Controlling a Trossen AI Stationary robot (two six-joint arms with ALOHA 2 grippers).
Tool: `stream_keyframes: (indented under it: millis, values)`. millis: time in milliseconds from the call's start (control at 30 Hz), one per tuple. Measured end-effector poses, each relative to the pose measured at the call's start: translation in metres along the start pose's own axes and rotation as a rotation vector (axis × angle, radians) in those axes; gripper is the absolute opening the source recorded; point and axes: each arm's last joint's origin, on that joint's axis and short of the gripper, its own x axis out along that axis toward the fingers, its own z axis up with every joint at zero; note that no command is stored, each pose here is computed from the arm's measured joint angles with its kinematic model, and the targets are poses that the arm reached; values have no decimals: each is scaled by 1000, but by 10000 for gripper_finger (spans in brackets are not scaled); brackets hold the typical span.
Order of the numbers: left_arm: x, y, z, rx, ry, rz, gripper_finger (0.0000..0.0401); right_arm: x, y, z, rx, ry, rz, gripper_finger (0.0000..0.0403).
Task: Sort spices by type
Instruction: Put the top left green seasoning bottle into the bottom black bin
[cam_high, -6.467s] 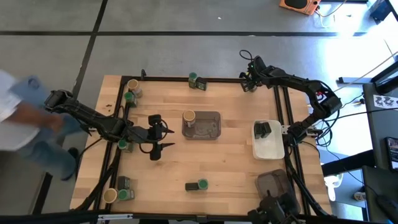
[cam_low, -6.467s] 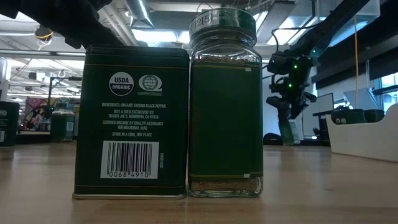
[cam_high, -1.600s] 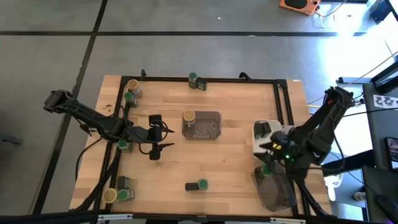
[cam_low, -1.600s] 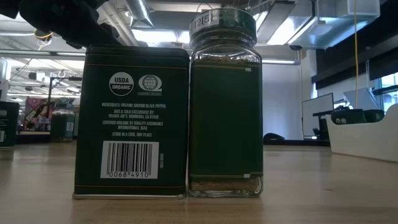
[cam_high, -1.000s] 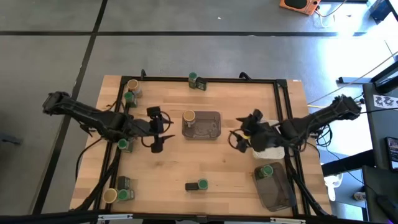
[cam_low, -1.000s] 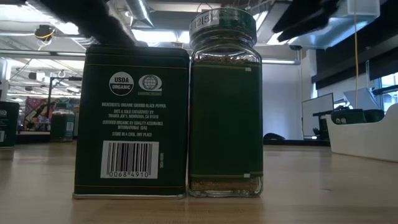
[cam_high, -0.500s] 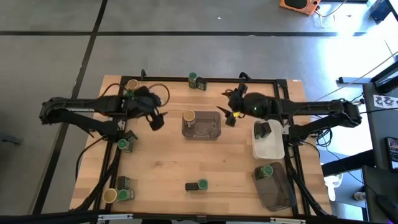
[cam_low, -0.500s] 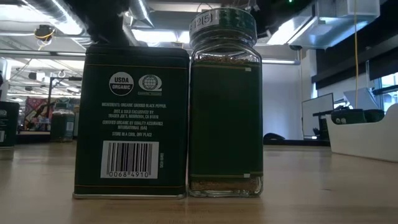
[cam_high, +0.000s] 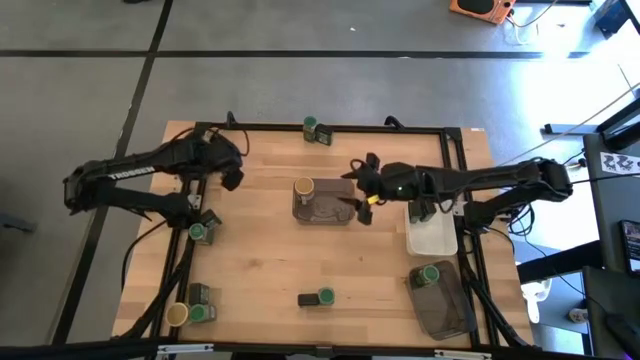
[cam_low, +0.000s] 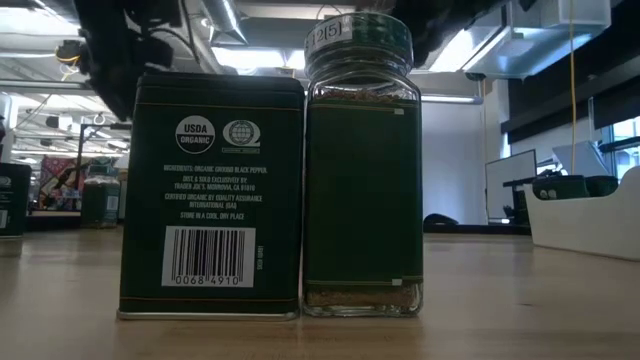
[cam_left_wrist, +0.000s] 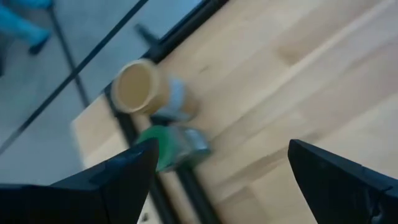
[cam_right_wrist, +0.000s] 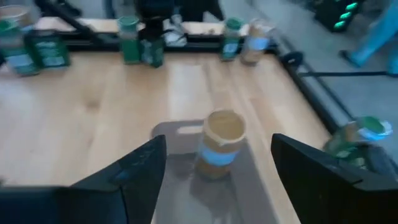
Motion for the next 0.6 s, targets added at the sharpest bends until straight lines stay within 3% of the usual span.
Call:
stream_keyframes:
  millis: [300, 600]
  values:
    - [18, 20, 6, -91, 76, 110, 354, 30, -13, -16, -94, 83, -129, 289]
    - [44, 28, 10, -98, 229, 156, 354, 35, -46, -15, -36, 51, -213, 289]
